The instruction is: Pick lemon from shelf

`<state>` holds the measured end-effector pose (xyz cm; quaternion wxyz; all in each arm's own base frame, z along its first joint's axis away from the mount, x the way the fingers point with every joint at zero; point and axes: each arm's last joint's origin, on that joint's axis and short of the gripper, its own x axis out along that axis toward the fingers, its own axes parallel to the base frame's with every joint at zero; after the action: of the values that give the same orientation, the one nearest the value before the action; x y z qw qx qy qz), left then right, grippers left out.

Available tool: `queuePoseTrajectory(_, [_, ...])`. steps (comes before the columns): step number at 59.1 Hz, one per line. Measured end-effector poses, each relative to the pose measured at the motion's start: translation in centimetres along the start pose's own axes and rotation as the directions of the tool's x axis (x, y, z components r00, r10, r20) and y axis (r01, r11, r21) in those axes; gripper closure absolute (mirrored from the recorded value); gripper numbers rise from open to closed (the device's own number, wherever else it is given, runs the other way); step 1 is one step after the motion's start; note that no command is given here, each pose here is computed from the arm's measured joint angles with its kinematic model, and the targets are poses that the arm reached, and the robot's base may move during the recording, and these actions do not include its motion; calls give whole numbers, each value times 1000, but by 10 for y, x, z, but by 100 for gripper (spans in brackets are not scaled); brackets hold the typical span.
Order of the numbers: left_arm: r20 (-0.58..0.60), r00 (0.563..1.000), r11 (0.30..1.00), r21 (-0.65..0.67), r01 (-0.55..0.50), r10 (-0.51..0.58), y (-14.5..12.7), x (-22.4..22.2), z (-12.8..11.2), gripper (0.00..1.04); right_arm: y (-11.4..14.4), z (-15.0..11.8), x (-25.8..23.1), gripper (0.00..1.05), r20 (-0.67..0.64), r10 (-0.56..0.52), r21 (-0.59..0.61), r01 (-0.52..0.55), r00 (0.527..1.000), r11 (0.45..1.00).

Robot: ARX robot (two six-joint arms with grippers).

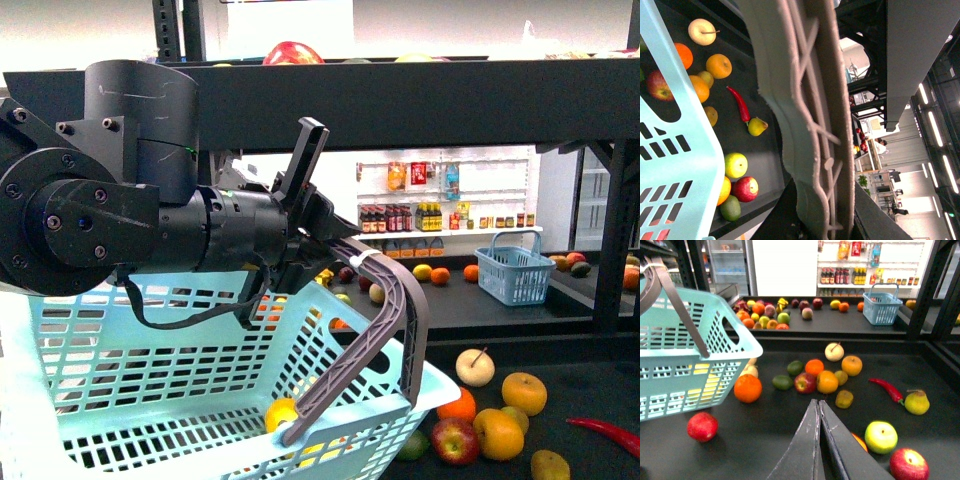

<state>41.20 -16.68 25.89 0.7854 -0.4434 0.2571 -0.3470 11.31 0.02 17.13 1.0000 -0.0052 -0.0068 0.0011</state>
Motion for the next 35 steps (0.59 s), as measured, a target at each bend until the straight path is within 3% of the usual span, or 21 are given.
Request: queuePoseTrajectory(35, [-1, 1000, 1000, 0, 0, 0, 0, 0, 0, 94, 0, -3, -16, 102, -3, -3, 2, 3, 1000, 1000])
